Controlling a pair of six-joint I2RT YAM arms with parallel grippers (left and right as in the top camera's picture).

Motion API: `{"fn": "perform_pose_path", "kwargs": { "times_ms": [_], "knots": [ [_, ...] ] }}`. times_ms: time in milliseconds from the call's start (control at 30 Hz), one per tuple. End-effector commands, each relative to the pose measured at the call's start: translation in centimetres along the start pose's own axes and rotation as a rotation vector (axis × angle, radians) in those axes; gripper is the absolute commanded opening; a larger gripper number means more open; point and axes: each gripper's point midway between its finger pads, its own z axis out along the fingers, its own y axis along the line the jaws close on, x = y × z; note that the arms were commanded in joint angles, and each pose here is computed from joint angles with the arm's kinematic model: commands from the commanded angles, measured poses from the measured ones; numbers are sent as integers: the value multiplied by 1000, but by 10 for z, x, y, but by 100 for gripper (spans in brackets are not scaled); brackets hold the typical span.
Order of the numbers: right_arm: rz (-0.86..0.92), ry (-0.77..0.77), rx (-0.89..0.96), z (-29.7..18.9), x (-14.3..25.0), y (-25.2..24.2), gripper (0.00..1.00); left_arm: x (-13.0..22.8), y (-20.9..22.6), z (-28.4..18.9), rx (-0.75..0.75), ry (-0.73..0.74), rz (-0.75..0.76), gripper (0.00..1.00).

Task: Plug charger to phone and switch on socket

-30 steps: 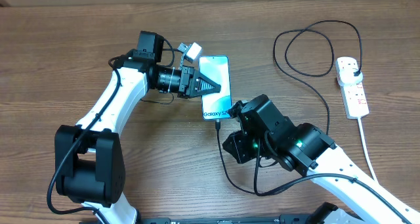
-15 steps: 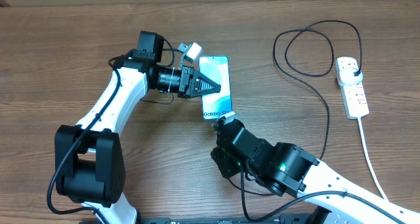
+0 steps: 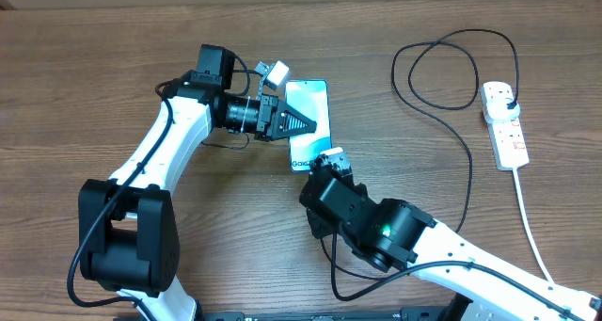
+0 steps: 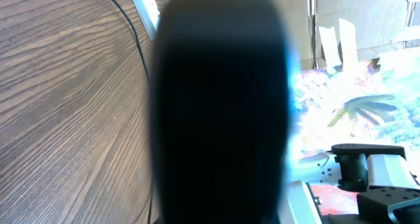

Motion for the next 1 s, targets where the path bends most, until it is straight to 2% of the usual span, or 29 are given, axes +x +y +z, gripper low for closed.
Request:
{"fn": "perform_pose_path", "kwargs": {
  "times_ms": [0, 267, 500, 867, 933, 967],
  "knots": [
    [41, -13, -38, -6, -8, 11, 38, -3, -16, 1, 36, 3, 61, 4],
    [51, 1, -53, -6, -6, 14, 29, -3, -16, 1, 36, 3, 62, 4],
    [50, 21, -79, -6, -2, 18, 4, -3, -16, 1, 36, 3, 61, 4],
    [48, 34, -80, -6, 0, 18, 4, -4, -15, -2, 33, -5, 63, 4],
    [41, 38, -75, -3, 3, 16, 28, -9, -13, -10, 27, -28, 63, 4],
    [29, 38, -75, -1, 4, 16, 35, -13, -11, -15, 23, -44, 58, 4]
  ]
}}
